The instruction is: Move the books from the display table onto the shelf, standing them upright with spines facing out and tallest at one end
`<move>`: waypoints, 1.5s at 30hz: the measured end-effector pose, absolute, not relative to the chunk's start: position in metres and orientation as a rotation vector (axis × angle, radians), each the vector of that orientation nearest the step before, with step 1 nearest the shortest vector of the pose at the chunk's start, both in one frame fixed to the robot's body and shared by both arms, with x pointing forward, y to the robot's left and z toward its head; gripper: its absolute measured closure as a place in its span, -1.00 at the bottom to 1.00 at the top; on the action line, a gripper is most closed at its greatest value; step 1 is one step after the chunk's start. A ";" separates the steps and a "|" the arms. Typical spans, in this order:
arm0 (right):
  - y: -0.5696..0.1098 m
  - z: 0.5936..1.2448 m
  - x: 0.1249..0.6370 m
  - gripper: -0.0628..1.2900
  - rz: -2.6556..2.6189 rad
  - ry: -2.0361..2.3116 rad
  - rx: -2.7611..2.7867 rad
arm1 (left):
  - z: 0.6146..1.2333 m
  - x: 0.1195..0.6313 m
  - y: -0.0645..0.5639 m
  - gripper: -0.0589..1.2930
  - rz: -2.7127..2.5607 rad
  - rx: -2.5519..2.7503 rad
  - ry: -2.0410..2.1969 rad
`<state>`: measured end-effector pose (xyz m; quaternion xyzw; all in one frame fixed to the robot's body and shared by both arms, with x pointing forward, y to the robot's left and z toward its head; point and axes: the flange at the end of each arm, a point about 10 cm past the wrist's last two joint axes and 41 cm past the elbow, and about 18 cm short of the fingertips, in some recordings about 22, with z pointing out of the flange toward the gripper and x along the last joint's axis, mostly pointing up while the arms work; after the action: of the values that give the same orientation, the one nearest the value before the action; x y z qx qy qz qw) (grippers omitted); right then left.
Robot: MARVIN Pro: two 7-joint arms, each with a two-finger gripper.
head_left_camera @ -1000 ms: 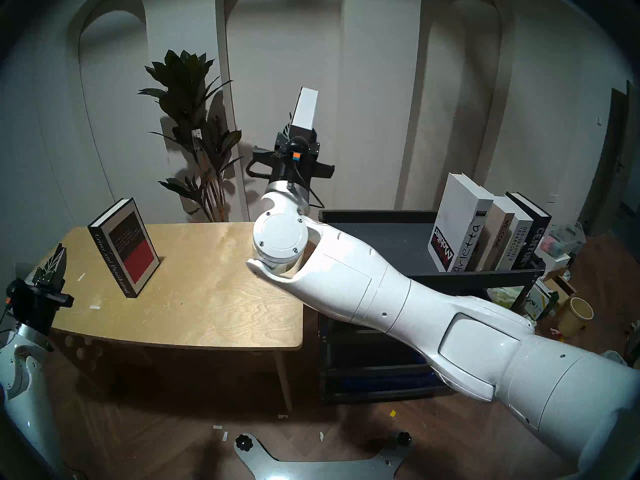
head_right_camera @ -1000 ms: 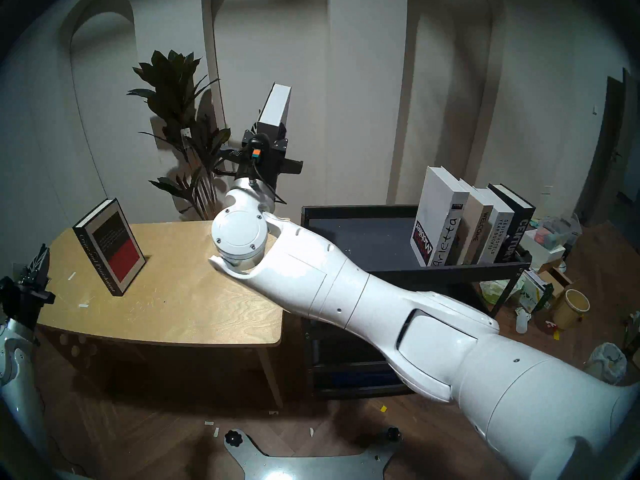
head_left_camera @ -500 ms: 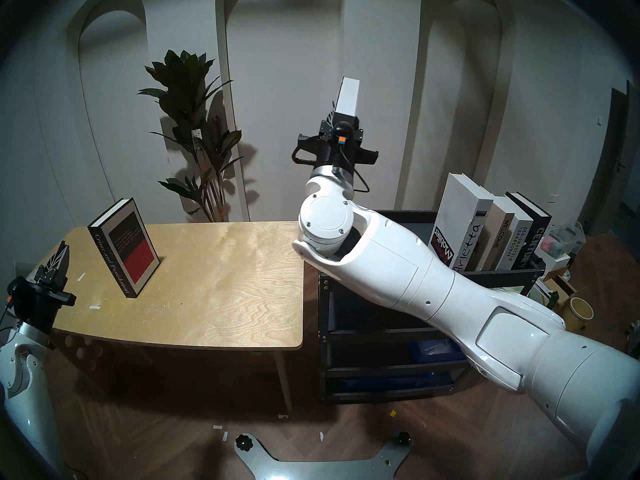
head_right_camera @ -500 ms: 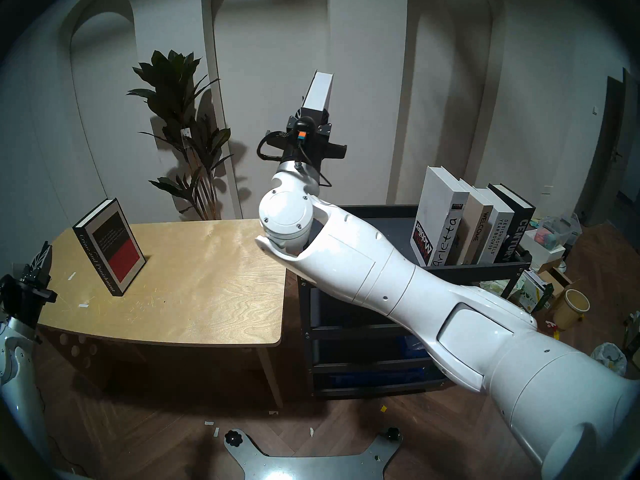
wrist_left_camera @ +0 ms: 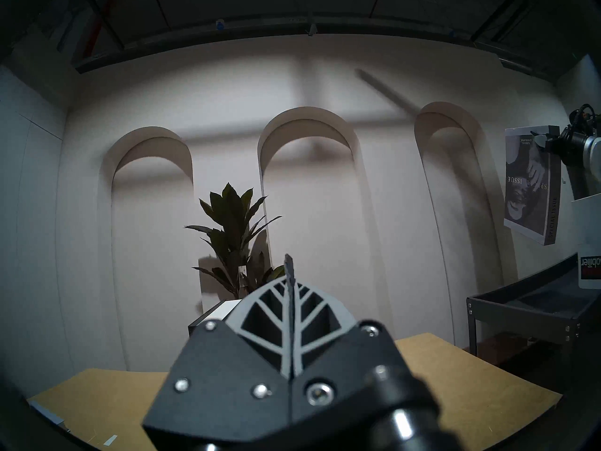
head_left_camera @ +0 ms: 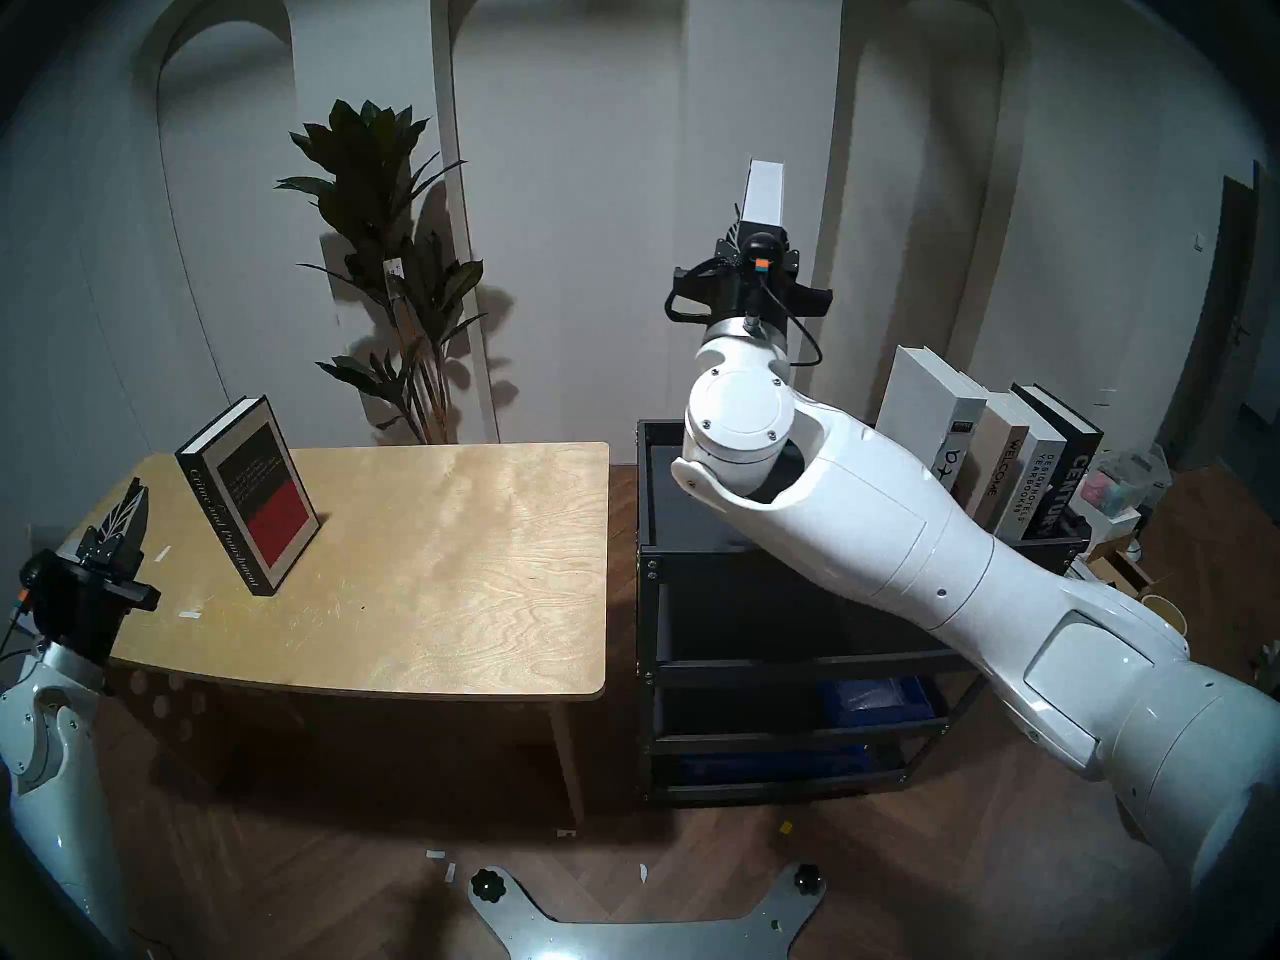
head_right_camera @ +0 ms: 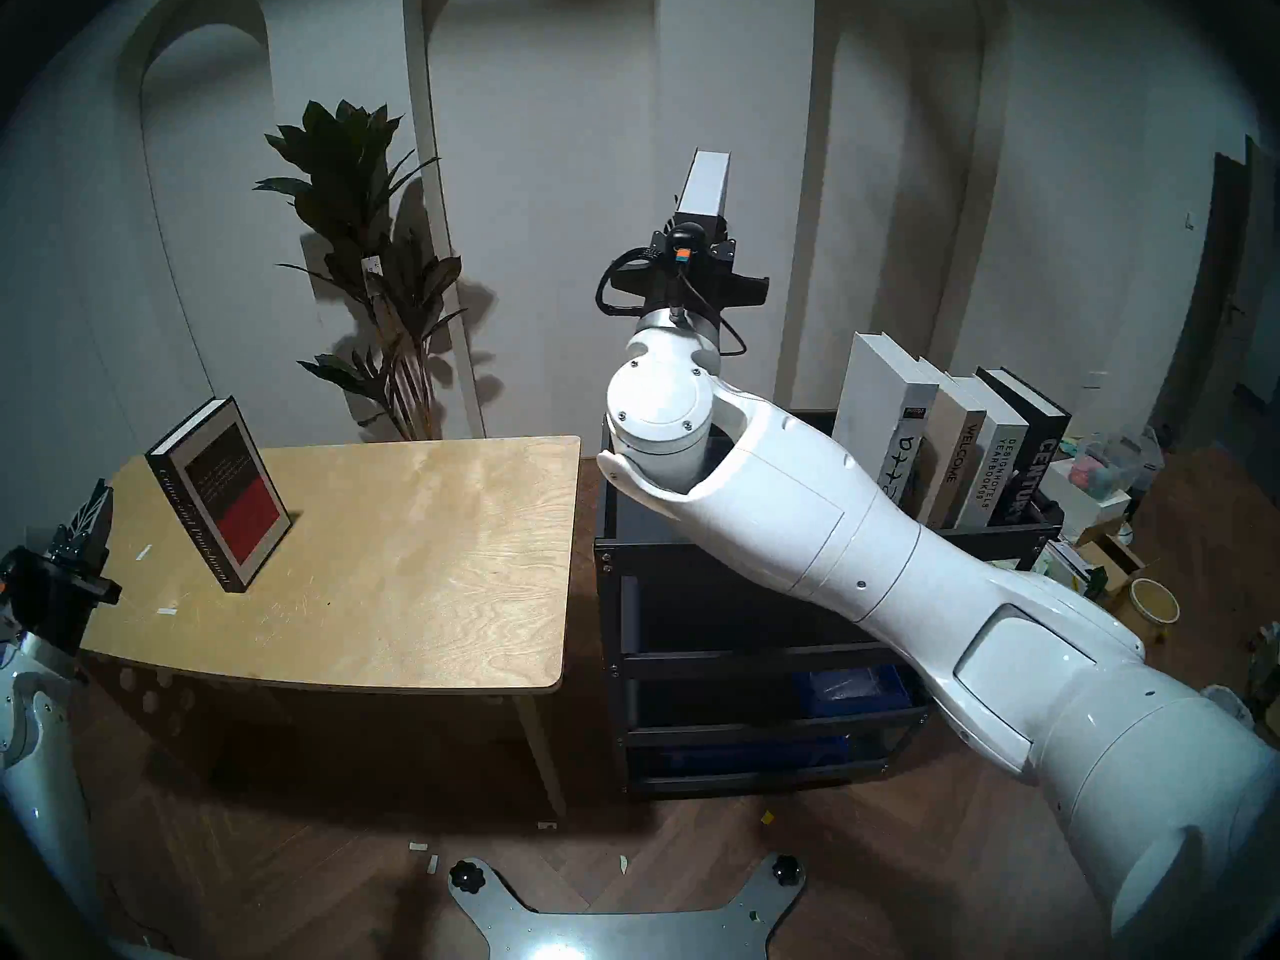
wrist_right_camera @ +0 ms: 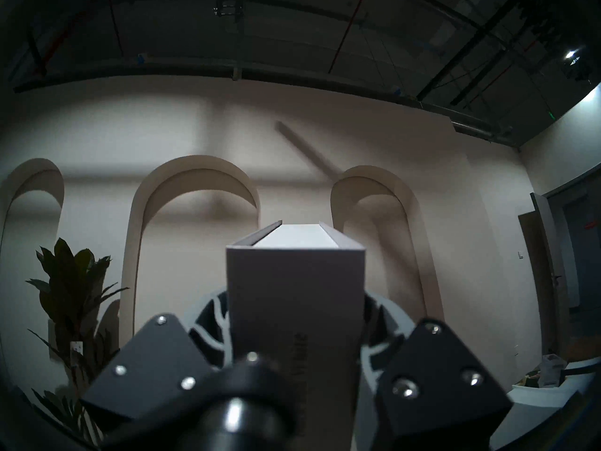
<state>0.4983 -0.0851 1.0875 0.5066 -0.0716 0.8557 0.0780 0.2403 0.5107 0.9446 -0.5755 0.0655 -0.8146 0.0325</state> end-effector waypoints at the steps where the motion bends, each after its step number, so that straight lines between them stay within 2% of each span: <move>1: -0.088 1.087 0.498 0.24 2.555 -0.208 1.524 | 0.945 0.241 0.510 0.95 -2.509 -1.772 0.204; 32: -0.168 1.025 0.475 0.24 2.092 0.295 2.084 | 0.941 0.255 0.486 0.95 -2.549 -1.814 0.257; 45: -0.221 1.059 0.470 0.25 2.066 0.325 2.260 | 0.940 0.266 0.470 0.95 -2.503 -1.871 0.270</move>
<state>0.4698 -0.2214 1.0587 0.7336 0.1055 0.6706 0.0309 0.2659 0.4699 0.9403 -0.5965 0.0861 -0.7980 0.0024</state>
